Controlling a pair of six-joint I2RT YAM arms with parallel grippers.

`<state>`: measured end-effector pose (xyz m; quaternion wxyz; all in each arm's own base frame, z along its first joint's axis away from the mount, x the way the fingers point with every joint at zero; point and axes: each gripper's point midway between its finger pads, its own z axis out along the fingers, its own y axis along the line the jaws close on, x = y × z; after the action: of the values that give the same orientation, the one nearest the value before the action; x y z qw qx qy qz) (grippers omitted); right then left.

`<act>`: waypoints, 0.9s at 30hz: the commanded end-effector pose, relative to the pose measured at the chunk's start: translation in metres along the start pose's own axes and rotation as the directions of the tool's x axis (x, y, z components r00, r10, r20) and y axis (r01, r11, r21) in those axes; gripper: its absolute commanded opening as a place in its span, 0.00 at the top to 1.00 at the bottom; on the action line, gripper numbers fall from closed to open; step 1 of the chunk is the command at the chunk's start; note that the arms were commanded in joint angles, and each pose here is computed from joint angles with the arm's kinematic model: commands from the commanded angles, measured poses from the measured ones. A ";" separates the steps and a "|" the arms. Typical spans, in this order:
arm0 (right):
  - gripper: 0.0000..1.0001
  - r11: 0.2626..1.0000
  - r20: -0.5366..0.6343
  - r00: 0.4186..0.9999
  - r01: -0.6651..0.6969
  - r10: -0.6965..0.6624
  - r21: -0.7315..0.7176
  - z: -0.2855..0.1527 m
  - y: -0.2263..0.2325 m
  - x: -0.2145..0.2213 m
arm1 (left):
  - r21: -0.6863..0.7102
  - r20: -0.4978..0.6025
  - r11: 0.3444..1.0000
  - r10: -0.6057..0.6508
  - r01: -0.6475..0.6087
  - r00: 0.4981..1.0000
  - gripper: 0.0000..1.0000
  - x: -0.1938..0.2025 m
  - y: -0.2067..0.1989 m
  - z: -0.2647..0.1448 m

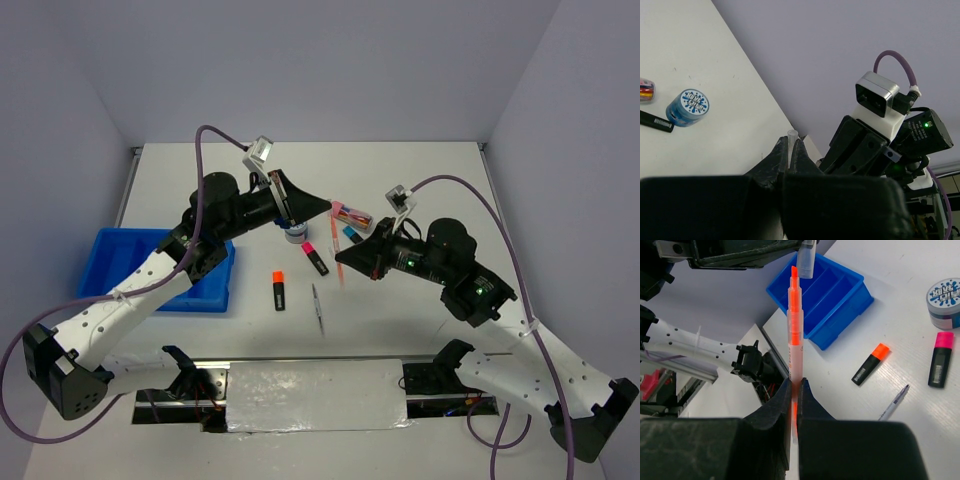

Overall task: Sort the stationery into containers
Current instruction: Close the pen cap on the pen.

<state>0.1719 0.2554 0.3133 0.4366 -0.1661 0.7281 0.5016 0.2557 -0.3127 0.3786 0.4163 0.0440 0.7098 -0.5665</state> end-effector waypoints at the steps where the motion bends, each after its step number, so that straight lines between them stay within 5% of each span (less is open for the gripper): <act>1: 1.00 0.999 0.035 0.999 0.040 -0.040 -0.009 -0.002 0.010 -0.017 | 0.064 0.032 0.998 0.021 -0.023 0.999 1.00 -0.008 -0.014 -0.003; 27: 1.00 0.999 -0.021 0.999 0.035 -0.035 -0.011 0.004 0.005 -0.004 | 0.058 0.064 0.998 0.013 -0.017 0.998 1.00 -0.018 -0.016 -0.009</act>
<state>0.1719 0.2584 0.3002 0.4185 -0.1772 0.7417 0.4933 0.2620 -0.3080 0.3751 0.4213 0.0338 0.7111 -0.5619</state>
